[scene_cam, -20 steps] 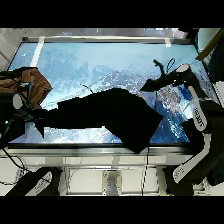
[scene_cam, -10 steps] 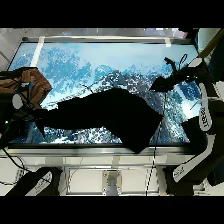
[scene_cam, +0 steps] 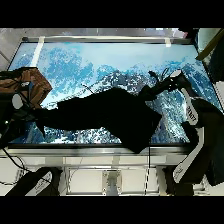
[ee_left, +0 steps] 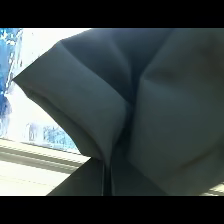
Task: Fold the clothes and pants, and hang the long-sleeved shirts on hangers.
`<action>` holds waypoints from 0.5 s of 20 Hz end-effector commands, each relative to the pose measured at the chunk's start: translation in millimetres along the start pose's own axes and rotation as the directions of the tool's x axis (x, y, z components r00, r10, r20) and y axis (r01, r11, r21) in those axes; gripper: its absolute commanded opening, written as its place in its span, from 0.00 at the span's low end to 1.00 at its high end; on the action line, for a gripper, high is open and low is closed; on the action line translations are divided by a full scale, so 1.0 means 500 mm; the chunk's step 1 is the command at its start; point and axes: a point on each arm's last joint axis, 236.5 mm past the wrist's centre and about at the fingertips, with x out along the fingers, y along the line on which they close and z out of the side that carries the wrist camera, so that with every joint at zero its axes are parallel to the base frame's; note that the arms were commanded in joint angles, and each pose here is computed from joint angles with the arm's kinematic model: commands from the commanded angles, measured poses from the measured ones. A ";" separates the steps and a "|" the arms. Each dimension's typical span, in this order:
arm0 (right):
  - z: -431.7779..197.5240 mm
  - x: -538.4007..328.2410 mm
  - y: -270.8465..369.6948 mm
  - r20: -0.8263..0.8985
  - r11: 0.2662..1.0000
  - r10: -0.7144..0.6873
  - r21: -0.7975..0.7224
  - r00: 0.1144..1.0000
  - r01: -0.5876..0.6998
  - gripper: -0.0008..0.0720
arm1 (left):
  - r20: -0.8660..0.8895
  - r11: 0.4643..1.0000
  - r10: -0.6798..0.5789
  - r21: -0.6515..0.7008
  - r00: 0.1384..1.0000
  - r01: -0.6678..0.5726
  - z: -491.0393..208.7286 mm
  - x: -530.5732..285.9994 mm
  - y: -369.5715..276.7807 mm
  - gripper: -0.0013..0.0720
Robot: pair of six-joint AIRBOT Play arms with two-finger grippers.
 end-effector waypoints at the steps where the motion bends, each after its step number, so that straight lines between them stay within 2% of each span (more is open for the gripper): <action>1: -0.005 0.023 0.090 -0.030 0.982 0.153 -0.105 0.988 -0.155 0.04 | 0.004 1.000 0.008 0.002 1.000 -0.008 0.002 0.000 0.004 0.03; 4: -0.006 -0.050 0.130 -0.004 0.977 0.136 -0.162 0.991 -0.135 0.04 | 0.028 1.000 0.010 -0.001 1.000 -0.010 0.017 -0.014 0.007 0.03; 7: -0.001 -0.182 0.165 0.119 0.977 0.003 -0.212 0.993 0.022 0.04 | 0.112 1.000 0.008 -0.014 0.994 -0.007 0.068 -0.061 0.013 0.03; 10: -0.043 -0.333 0.215 0.267 0.943 -0.142 -0.257 0.953 0.213 0.04 | 0.266 0.999 0.007 -0.032 0.964 0.002 0.148 -0.143 0.023 0.03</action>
